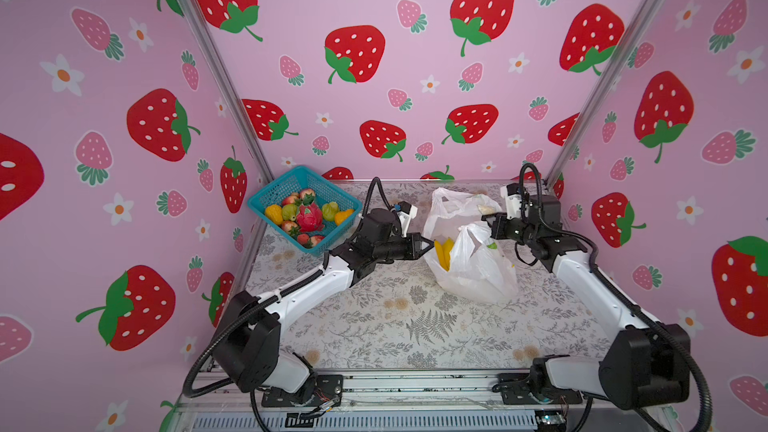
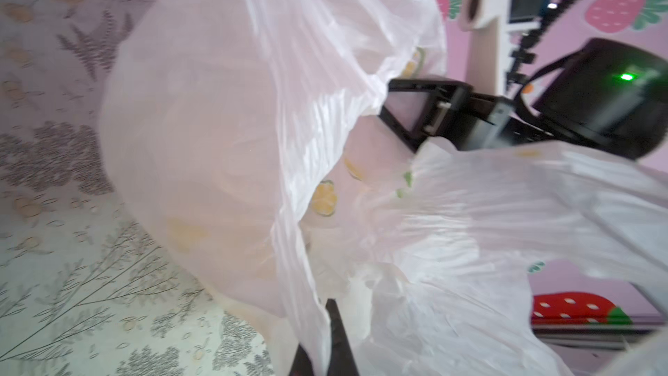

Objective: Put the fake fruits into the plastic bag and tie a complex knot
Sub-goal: 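Withdraw the left gripper from the bag back toward the teal basket, then grasp the red dragon fruit in the teal basket with the left gripper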

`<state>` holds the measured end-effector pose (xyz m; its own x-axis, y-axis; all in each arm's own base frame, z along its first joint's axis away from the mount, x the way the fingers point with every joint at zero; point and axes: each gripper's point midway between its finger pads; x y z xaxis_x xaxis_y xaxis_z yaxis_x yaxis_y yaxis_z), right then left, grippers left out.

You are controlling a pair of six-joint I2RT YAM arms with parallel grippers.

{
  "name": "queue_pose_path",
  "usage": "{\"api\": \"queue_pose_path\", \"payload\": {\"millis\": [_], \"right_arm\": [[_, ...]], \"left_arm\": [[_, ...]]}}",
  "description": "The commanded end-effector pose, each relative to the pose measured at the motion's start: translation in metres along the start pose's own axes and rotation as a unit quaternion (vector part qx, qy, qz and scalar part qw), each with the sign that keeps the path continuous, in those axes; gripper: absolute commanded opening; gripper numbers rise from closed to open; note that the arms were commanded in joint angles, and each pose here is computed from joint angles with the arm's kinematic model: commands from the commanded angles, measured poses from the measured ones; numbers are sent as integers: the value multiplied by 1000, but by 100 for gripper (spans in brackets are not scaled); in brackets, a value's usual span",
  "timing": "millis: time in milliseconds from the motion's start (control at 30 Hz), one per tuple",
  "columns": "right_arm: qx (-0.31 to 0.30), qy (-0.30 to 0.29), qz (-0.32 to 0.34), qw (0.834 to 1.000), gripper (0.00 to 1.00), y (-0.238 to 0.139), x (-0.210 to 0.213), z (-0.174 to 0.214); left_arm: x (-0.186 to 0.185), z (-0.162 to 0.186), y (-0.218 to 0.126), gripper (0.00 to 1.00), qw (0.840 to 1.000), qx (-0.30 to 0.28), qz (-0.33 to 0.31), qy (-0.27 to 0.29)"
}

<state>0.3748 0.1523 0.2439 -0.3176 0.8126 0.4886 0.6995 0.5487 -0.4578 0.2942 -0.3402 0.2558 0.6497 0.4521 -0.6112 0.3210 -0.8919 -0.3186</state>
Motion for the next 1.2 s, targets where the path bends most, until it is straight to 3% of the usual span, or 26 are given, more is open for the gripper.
{"api": "queue_pose_path", "payload": {"millis": [0, 167, 300, 467, 567, 667, 767, 900, 967, 1100, 1167], "right_arm": [[2, -26, 57, 998, 8, -10, -17, 0], [5, -27, 55, 998, 8, -7, -17, 0], [-12, -26, 14, 1000, 8, -7, -2, -7], [-10, -16, -43, 999, 9, 3, 11, -2], [1, -8, -68, 998, 9, 9, 17, 2], [1, -6, -95, 995, 9, 12, 27, 3], [3, -10, -113, 994, 9, 15, 35, 3], [9, -11, -130, 991, 9, 22, 41, 9], [14, -11, -137, 990, 9, 25, 44, 13], [16, -13, -144, 989, 8, 27, 44, 19], [17, -13, -146, 989, 8, 27, 44, 22]], "left_arm": [[-18, -10, -2, 0, 999, -8, 34, 15], [7, 3, 4, 0, 1000, 12, 3, 4], [21, 6, -5, 2, 999, 5, -31, 21], [50, -1, -34, 36, 996, -16, -89, 10], [81, -9, -68, 45, 987, -27, -155, -21], [118, -21, -113, 49, 970, -47, -233, -54], [152, -34, -161, 63, 944, -68, -316, -68], [205, -46, -218, 74, 889, -65, -447, -76], [229, -48, -237, 79, 869, -53, -484, -92], [274, -50, -258, 99, 837, -39, -535, -112], [294, -50, -264, 99, 825, -24, -552, -122]]}}
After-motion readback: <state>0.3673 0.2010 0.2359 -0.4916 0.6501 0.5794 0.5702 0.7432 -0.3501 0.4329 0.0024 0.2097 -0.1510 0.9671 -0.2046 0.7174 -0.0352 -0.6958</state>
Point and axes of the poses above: each gripper's point midway between its finger pads, its own y axis out along the fingers, its own x axis along the line the jaws close on, z = x × y, and after that the axes turned 10 degrees about y, right-handed
